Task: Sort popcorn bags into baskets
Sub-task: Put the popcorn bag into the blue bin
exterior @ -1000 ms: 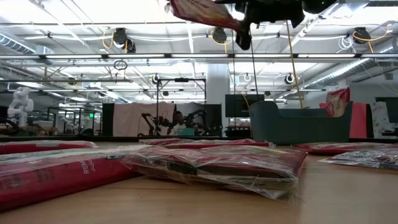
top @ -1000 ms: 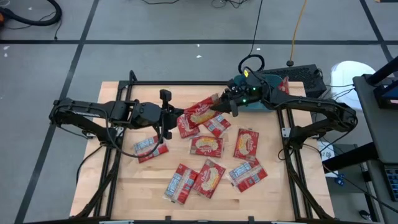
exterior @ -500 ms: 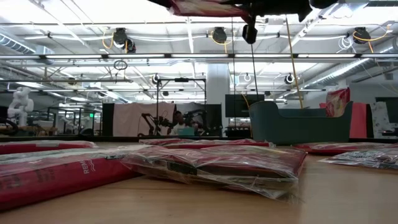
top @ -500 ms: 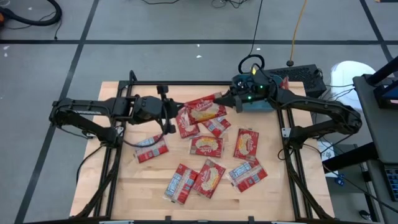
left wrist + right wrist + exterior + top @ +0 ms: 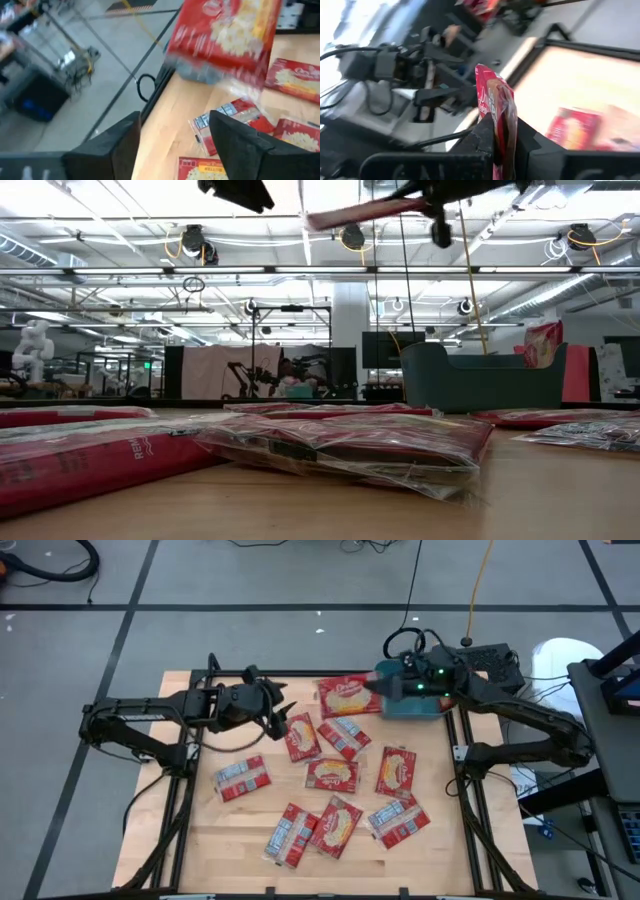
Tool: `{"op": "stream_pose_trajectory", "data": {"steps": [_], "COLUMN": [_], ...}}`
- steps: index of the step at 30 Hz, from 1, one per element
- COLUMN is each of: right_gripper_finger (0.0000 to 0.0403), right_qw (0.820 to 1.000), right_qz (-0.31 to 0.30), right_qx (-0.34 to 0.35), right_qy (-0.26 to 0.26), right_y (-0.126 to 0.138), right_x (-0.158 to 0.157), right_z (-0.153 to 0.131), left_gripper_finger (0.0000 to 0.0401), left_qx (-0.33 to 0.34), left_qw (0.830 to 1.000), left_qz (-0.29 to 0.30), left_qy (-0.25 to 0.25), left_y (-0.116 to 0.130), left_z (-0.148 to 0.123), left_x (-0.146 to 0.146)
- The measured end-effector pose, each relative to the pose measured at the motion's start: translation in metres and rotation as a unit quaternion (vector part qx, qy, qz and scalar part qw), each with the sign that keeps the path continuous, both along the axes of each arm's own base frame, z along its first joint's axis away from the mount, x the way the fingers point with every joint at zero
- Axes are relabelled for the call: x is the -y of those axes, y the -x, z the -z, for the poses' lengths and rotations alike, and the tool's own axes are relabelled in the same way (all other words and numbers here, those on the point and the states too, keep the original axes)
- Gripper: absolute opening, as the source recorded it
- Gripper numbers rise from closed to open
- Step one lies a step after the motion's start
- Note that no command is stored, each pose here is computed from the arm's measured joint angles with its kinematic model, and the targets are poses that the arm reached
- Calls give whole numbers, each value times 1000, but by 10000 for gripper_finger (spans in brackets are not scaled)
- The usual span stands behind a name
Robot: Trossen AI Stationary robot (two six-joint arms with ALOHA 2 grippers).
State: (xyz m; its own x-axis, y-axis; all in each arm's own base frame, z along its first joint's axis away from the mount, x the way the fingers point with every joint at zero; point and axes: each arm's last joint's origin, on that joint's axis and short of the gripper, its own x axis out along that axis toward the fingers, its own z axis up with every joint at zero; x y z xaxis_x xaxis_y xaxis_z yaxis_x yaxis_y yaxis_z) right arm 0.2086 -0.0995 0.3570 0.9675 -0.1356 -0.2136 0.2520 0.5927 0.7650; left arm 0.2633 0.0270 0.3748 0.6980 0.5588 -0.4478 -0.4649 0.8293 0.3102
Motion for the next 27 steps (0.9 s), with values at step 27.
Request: {"op": "stream_pose_trajectory", "data": {"steps": [27], "right_gripper_finger": [14], "right_qw": [931], "right_qz": [202], "right_qx": [-302], "right_qy": [-20], "right_y": [67], "right_x": [17], "right_z": [-39], "left_gripper_finger": [182], "left_qx": [-4], "left_qw": [994], "left_qz": [-71], "left_qy": [78], "left_y": [9], "left_z": [9], "left_x": [-44]}}
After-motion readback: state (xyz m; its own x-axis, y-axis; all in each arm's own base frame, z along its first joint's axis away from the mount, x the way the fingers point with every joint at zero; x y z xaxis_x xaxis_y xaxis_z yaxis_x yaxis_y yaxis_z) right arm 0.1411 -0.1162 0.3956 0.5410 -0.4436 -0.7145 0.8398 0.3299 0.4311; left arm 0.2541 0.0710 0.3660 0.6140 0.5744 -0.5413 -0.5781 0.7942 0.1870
